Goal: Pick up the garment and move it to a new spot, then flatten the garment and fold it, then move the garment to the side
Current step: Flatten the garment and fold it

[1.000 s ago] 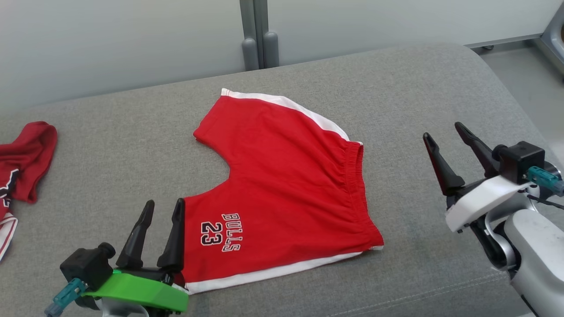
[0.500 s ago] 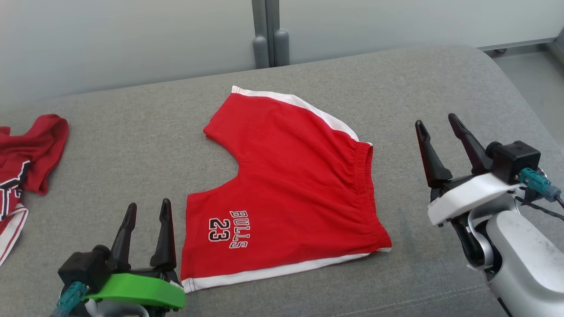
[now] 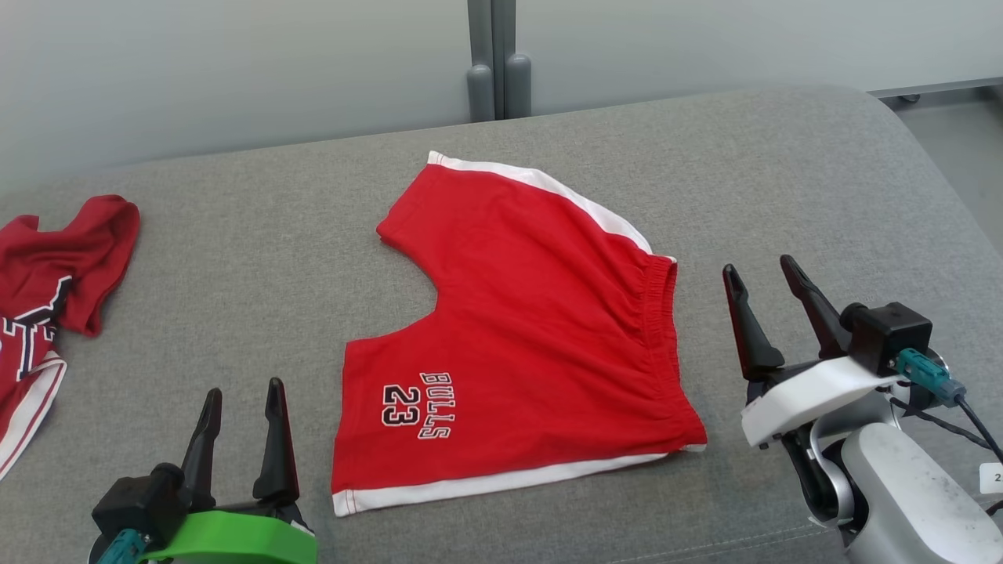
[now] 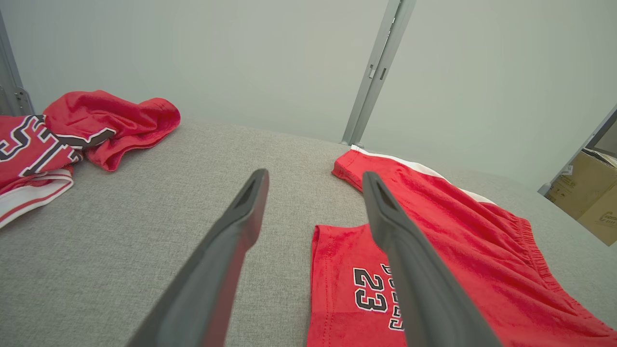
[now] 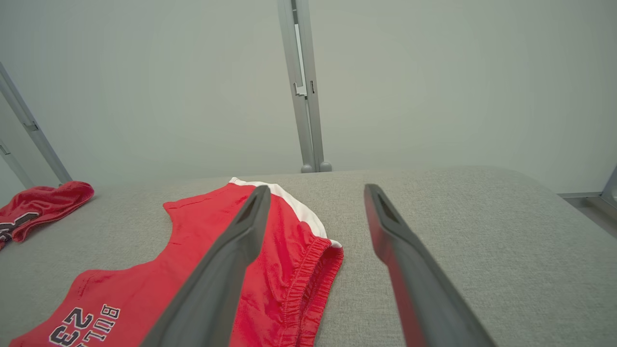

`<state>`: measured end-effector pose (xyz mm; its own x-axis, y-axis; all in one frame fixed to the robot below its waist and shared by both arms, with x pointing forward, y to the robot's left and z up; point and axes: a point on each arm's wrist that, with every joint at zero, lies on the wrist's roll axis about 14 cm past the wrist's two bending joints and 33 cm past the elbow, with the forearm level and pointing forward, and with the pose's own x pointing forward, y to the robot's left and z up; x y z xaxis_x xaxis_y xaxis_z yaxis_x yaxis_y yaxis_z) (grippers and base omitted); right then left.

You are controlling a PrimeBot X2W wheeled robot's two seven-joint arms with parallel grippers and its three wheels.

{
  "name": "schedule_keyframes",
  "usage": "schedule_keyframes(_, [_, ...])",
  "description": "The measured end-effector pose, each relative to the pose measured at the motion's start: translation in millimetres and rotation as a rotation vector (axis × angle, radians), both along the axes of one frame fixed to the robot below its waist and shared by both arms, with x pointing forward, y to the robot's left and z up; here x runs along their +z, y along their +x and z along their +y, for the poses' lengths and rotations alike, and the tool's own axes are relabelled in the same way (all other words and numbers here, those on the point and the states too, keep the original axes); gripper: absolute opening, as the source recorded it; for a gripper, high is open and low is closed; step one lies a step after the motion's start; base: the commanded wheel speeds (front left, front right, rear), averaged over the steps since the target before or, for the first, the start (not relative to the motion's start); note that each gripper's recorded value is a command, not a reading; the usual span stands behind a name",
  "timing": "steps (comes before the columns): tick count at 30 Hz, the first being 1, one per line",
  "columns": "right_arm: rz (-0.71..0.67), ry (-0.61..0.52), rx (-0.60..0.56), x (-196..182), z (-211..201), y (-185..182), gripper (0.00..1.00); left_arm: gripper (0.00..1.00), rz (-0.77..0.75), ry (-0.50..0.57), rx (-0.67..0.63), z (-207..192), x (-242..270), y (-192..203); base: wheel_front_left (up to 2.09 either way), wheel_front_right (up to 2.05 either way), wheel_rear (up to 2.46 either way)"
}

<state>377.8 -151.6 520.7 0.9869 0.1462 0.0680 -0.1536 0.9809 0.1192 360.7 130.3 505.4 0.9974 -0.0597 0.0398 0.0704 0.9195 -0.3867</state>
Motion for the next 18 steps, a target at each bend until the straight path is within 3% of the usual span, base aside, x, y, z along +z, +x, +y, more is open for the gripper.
schedule_keyframes(18, [-0.006, 0.002, -0.014, -1, 5, -13, 1.00, 1.00, 0.000, -0.009, 0.006, -2, 1, -11, 0.00, 0.00, 0.00])
